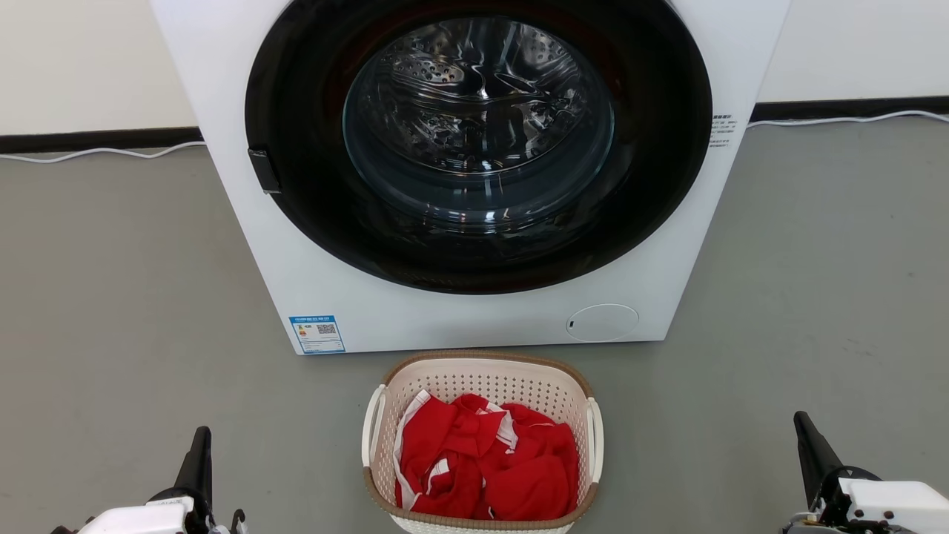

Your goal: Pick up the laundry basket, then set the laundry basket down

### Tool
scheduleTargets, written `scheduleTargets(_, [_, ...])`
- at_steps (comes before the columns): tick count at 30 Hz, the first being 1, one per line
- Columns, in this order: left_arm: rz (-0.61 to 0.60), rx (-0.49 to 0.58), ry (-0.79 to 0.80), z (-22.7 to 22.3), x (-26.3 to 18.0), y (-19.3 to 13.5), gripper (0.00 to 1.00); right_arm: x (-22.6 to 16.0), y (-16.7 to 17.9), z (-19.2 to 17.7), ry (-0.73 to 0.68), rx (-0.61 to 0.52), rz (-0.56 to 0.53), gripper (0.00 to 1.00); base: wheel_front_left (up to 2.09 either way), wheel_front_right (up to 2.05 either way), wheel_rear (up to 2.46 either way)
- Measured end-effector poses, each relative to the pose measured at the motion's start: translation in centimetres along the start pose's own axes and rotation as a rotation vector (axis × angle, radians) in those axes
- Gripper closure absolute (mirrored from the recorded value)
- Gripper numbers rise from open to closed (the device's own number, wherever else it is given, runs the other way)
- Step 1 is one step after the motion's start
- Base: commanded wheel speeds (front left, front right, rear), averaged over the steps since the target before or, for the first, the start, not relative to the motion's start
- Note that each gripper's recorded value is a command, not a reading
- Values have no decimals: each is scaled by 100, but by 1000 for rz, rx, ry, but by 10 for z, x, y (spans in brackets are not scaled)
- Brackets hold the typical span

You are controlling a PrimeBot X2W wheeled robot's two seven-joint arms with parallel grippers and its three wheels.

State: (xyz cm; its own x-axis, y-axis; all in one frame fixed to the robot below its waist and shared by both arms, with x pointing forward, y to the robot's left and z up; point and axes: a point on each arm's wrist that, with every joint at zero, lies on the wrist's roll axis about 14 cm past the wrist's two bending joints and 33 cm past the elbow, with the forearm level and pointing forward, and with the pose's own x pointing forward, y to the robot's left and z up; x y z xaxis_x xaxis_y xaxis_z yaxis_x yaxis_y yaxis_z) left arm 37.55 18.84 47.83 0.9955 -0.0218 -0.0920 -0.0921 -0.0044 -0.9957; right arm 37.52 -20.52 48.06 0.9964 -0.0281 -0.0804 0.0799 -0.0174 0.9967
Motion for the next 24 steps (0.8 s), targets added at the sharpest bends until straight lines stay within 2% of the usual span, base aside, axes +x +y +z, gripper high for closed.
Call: scheduleTargets(24, [0, 0, 0, 0, 0, 0, 100, 0, 0, 1, -3, 1, 0, 100, 0, 0, 0])
